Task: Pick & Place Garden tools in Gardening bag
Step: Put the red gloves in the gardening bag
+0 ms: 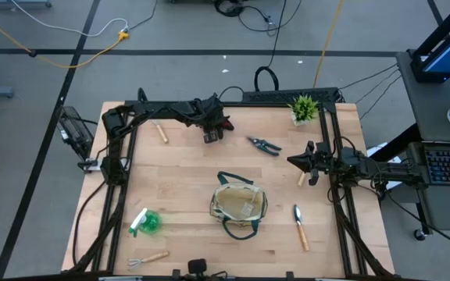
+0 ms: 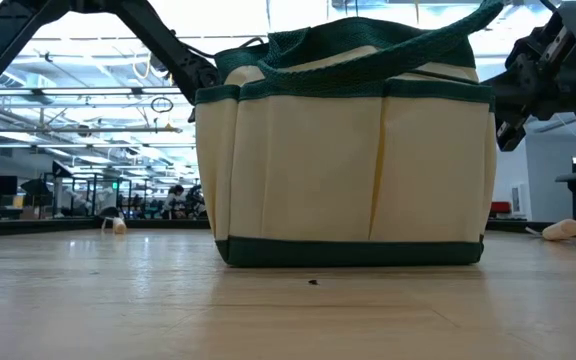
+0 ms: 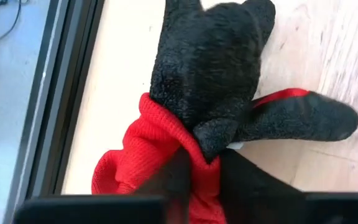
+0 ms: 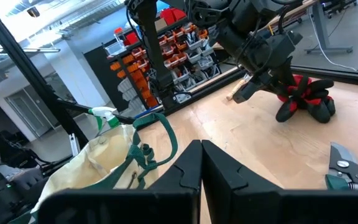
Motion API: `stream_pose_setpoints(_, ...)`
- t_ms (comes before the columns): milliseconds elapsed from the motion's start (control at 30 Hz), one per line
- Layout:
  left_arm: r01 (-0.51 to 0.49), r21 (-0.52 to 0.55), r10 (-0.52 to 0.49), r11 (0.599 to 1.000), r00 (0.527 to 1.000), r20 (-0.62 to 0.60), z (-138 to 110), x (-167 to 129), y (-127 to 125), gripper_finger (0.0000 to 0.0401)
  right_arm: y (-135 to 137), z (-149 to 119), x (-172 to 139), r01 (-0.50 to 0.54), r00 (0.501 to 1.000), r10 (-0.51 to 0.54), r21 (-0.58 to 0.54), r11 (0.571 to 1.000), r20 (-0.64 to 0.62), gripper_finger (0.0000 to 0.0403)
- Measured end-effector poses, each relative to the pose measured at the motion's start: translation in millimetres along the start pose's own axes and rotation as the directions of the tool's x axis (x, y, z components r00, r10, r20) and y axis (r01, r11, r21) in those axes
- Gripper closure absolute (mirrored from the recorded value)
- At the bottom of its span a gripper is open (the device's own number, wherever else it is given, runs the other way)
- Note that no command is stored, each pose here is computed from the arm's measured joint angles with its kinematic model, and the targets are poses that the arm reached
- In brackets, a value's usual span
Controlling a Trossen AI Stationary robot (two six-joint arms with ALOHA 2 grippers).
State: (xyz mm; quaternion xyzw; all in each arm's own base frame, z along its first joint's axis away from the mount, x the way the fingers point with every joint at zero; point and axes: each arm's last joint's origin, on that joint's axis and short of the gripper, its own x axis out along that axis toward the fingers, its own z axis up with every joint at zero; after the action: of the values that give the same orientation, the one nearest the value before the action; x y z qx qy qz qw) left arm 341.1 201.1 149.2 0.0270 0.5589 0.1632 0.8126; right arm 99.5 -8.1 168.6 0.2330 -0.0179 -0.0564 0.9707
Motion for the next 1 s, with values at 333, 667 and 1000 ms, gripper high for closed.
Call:
stream_pose_setpoints(333,-0.016,-0.073,0.017,0.997,1.000,0.013,1.1,-9.6,1.7,0.0372,0.0,0.0,0.0,0.000,1.000,0.000,0.039,0.999,0.000,0.0403)
stream_pose_setpoints(667,-0.028,-0.127,0.046,0.992,0.989,0.139,8.2,-74.8,7.9,0.0374,0.0,-0.1,0.0,0.000,1.000,0.001,0.043,0.999,-0.001,0.0403)
stream_pose_setpoints(1000,0.425,-0.130,-0.293,0.896,0.784,0.547,17.3,-195.8,-26.3,0.0374,0.0,0.0,0.0,0.000,1.000,0.000,0.041,0.999,0.000,0.0403)
